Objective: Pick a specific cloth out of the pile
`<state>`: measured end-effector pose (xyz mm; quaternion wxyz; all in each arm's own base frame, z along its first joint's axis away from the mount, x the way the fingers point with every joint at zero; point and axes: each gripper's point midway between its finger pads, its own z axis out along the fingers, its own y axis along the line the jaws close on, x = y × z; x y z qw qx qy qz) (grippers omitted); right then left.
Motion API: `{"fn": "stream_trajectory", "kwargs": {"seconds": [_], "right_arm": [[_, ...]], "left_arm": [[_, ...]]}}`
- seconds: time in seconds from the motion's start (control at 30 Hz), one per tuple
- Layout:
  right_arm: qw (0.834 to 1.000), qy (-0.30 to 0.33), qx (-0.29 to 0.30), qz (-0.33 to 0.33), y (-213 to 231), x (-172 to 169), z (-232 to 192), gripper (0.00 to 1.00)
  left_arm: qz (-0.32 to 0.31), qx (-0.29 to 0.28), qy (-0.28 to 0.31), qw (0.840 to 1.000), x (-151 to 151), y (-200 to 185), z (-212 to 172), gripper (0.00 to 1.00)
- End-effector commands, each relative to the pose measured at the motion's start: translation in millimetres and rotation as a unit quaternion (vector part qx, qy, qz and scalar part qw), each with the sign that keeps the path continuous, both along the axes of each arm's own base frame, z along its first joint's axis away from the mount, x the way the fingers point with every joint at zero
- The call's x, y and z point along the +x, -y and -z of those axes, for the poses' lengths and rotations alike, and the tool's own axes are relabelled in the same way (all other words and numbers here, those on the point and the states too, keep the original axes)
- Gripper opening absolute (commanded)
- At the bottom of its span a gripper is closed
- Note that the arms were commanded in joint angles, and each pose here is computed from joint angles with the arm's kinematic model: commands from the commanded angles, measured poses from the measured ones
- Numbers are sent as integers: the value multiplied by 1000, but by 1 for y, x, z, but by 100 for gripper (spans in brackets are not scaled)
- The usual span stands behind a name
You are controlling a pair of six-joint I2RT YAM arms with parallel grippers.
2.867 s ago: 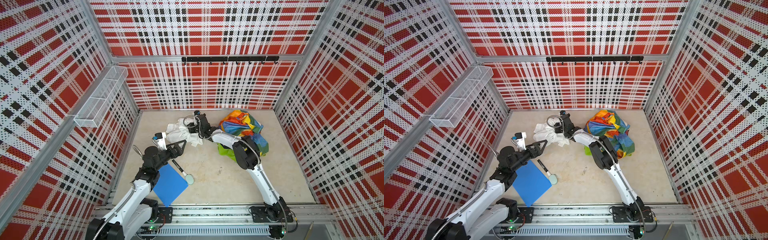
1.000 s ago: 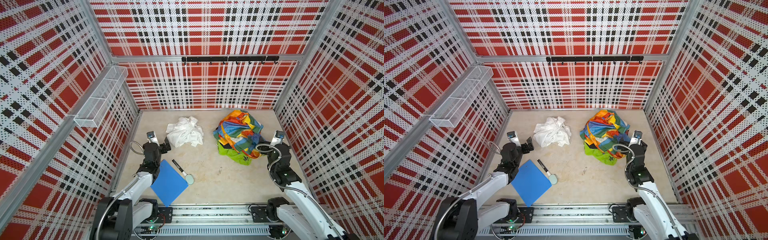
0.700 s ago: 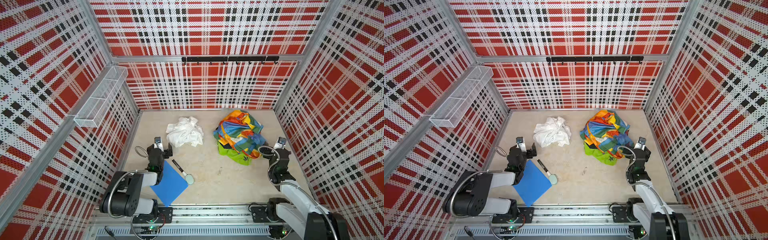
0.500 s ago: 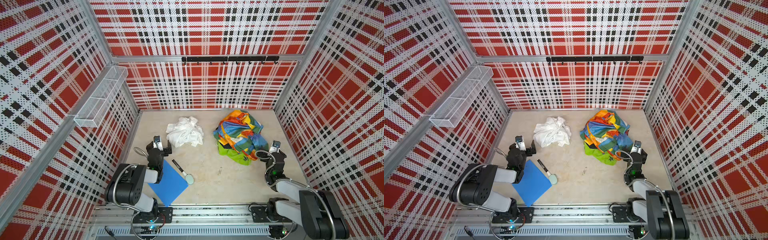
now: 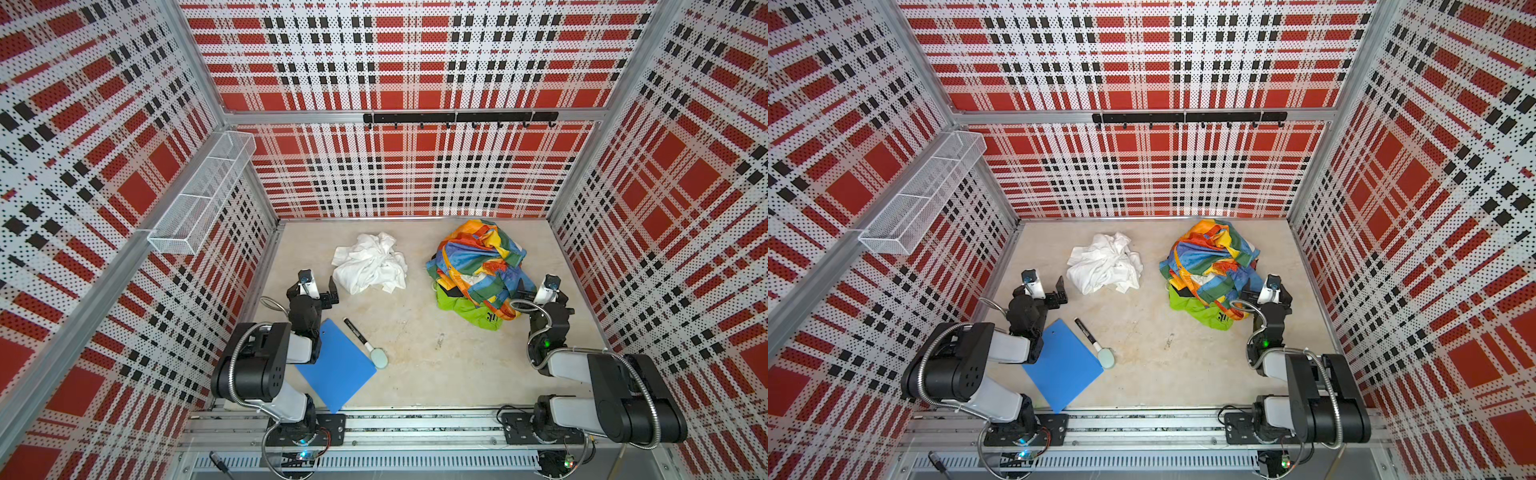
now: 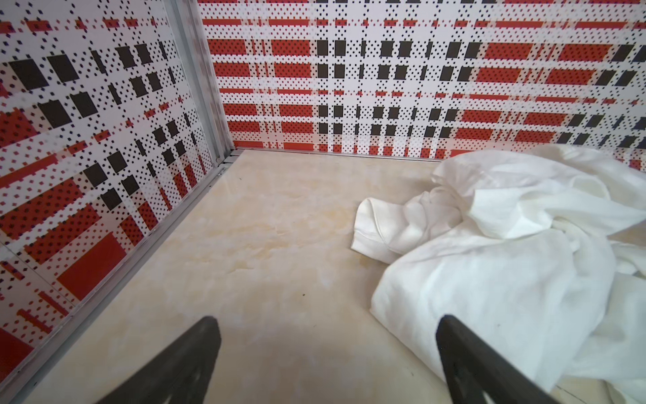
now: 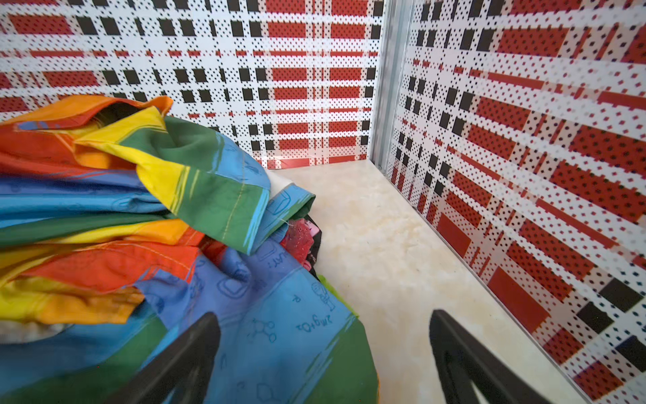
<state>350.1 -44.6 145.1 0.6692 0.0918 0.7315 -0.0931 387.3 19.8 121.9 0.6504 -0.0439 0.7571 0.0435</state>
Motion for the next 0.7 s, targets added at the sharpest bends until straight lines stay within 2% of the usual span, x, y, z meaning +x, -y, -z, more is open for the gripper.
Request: {"fn": "stream_trajectory", "kwargs": {"seconds": [0.0, 0.13, 0.43, 0.67], "right_arm": [[998, 63, 4, -15, -6, 3, -18, 100], [998, 65, 0, -18, -8, 5, -7, 100], [999, 2, -6, -33, -15, 33, 6, 100], [999, 4, -7, -36, -15, 33, 5, 100]], "left_arm": [[7, -4, 21, 1000, 5, 3, -11, 99], [6, -5, 21, 1000, 5, 3, -12, 99], [6, -4, 21, 1000, 5, 3, -12, 99], [7, -4, 21, 1000, 5, 3, -12, 99]]}}
